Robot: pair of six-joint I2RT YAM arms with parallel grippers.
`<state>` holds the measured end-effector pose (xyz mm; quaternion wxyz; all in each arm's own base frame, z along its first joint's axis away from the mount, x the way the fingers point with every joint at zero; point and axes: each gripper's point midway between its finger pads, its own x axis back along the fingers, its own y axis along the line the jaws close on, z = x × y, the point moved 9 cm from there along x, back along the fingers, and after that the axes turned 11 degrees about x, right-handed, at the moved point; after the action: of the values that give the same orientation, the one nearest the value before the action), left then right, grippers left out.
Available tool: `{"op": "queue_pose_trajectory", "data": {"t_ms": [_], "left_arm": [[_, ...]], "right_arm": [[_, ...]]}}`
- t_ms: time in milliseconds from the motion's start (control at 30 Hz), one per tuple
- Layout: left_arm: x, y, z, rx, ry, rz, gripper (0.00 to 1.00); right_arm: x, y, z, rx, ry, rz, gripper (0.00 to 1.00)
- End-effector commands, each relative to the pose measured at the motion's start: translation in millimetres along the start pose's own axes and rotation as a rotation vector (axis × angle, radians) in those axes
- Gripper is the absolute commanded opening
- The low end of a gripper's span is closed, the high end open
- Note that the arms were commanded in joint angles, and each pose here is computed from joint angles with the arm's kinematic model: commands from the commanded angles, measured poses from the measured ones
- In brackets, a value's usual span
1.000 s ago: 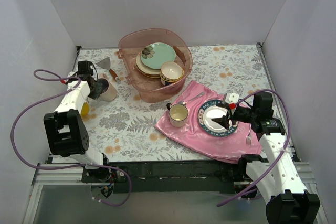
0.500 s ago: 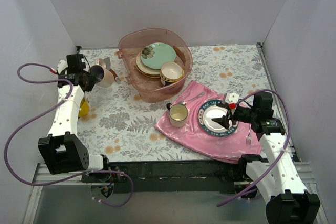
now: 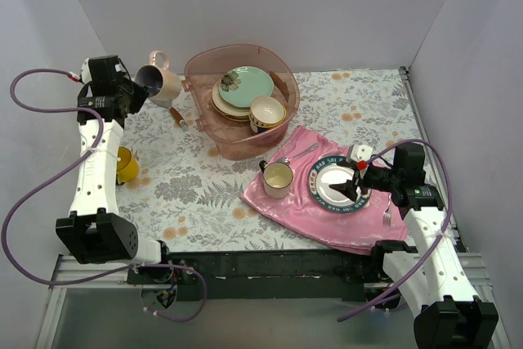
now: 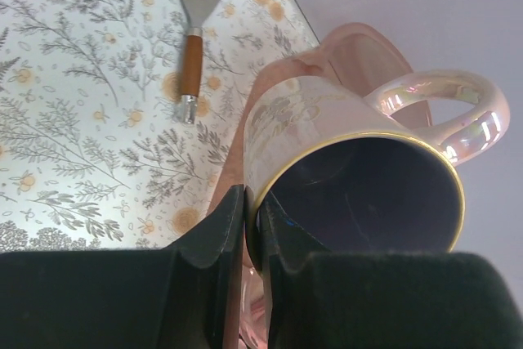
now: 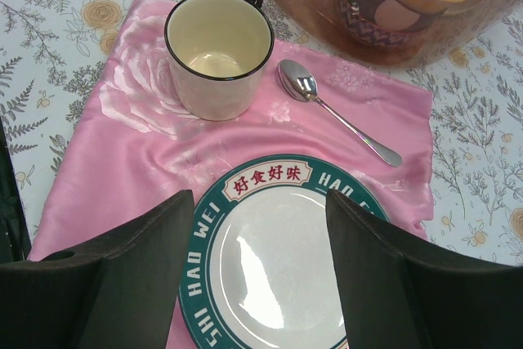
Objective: Place the mixed dishes into the plastic bin
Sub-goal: Place the cup in the plastic bin.
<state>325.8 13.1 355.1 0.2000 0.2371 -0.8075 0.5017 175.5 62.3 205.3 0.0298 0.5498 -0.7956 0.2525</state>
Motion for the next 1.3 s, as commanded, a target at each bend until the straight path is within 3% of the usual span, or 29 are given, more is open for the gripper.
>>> {"op": "queue_pose_trajectory", "data": {"t_ms": [0,333,567,1267], "left_arm": [[22,-50,4,-0.062,0.035,0.232,0.0],[3,-75,80,-0.467,0.302,0.348,0.0],[-15,-77,104,-0.617,0.421,0.351,0.0],[-55,-67,136,-0.746,0.362,0.109,0.0]], "right_arm": [[0,-4,-2,0.021,-0.017,0.012,0.73],[0,-3,-2,0.021,-0.015,0.015,0.73],[0,-4,-2,0.019,-0.014,0.015,0.73],[0,-4,-1,0.019,-0.013,0.016,0.74]]}}
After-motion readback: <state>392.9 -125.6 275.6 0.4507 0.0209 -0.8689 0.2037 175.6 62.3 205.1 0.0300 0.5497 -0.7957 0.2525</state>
